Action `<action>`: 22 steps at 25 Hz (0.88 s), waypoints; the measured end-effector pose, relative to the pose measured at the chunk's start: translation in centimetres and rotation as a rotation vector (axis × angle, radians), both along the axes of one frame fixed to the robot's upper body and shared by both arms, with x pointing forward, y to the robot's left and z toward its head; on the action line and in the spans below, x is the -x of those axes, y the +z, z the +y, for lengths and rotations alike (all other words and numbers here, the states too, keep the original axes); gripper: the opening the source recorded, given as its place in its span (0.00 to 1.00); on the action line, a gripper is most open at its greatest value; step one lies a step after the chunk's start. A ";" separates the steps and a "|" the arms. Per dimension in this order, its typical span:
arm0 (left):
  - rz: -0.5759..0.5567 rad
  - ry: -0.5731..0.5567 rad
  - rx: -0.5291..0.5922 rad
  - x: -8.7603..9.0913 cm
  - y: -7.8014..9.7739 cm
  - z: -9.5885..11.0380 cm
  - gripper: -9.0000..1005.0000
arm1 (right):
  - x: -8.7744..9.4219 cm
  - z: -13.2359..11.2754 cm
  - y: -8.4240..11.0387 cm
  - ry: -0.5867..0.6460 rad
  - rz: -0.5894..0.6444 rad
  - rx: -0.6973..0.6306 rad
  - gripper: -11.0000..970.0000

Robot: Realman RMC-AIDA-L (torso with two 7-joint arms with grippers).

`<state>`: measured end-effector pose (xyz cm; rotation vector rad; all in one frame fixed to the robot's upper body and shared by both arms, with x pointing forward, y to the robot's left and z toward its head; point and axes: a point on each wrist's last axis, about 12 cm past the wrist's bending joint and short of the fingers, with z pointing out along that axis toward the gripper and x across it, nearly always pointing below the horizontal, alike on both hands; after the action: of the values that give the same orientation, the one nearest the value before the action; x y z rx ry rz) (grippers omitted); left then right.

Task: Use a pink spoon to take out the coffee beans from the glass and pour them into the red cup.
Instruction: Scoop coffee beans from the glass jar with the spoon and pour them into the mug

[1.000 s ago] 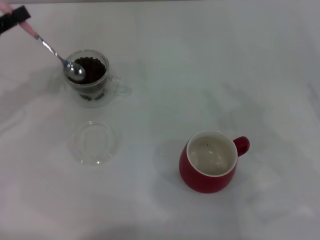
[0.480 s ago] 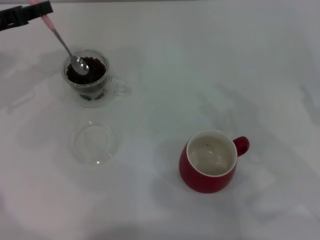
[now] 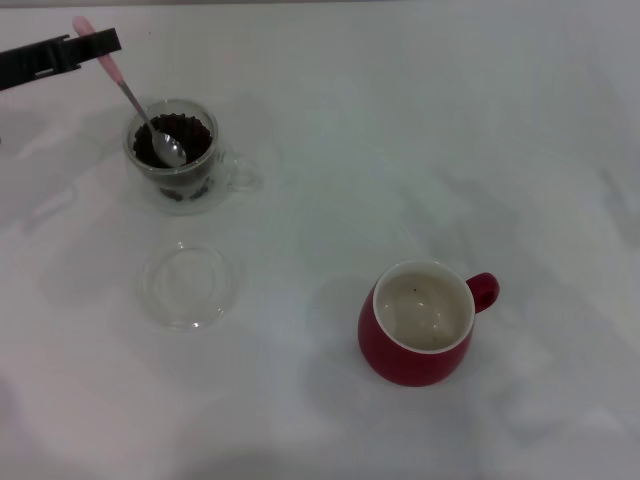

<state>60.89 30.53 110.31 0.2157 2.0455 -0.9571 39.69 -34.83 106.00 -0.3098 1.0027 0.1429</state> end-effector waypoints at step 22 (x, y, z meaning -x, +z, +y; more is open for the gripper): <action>0.163 0.137 0.178 2.4 -3.3 -0.6 0.13 | -1.2 0.0 0.1 0.012 0.012 -0.003 0.60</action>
<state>58.53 29.97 107.00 -0.0999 2.0771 -1.0930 40.92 -34.79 106.15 -0.3131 1.0128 0.1574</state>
